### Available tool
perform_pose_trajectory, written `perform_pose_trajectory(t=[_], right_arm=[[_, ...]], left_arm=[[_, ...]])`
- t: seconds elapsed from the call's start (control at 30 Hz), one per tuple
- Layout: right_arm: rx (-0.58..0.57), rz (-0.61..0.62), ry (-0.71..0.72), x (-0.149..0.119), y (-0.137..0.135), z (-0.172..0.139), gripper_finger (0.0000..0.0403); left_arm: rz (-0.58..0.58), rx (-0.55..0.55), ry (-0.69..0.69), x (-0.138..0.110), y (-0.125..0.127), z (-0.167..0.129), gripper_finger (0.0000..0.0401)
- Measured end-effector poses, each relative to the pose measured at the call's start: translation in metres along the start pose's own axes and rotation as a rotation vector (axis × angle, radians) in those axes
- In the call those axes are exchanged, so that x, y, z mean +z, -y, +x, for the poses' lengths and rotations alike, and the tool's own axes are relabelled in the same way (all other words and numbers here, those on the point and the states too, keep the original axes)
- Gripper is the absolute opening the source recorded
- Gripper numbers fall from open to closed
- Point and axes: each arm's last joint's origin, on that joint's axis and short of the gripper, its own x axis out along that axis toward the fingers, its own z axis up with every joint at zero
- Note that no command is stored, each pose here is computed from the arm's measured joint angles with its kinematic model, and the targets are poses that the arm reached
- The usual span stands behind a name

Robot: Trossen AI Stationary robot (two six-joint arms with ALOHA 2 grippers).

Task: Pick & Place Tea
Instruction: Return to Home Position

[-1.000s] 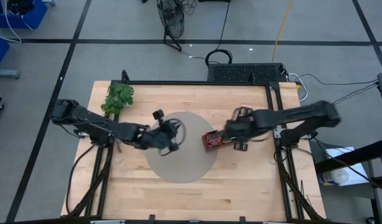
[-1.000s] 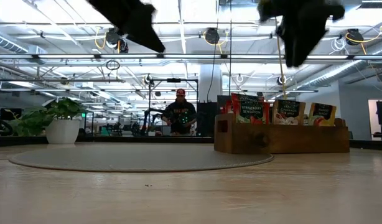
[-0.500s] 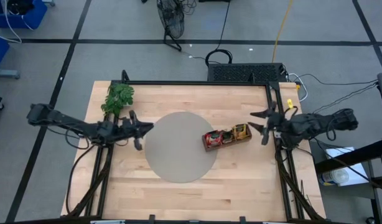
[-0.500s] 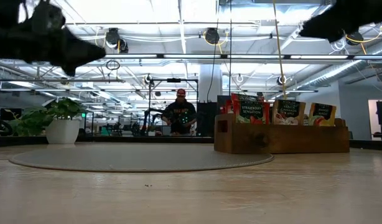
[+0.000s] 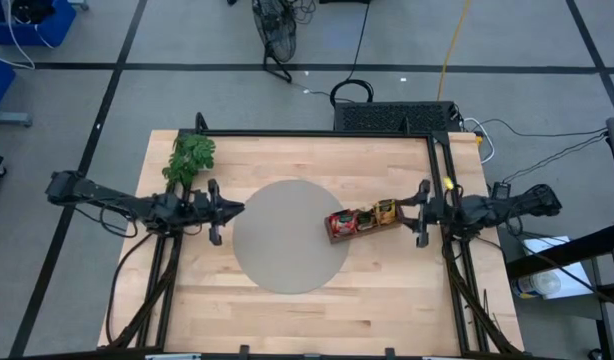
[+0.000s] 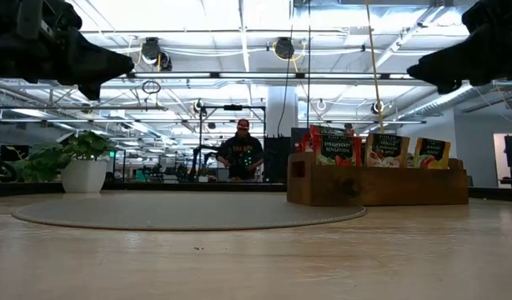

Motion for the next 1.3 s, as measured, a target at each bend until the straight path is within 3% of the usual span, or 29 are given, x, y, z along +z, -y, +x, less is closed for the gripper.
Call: perform_pose_trajectory(t=[0.13,0.27,0.6,1.3], right_arm=[[0.044,0.005,0.065,-0.016,-0.004,0.006,0.0170],[0.041,0.022,0.160,-0.011,-0.004,0.006,0.0171],[0.198,-0.020,0.064,-0.021,-0.010,0.007,0.0168],[0.196,-0.020,0.063,-0.021,-0.010,0.008,0.0173]], left_arm=[[-0.009,-0.006,-0.012,-0.001,0.000,0.000,0.0047],[-0.009,0.010,-0.028,-0.003,0.000,0.000,0.0047],[-0.006,0.040,-0.040,-0.004,-0.001,0.000,0.0047],[-0.007,0.040,-0.039,-0.004,-0.001,0.000,0.0047]])
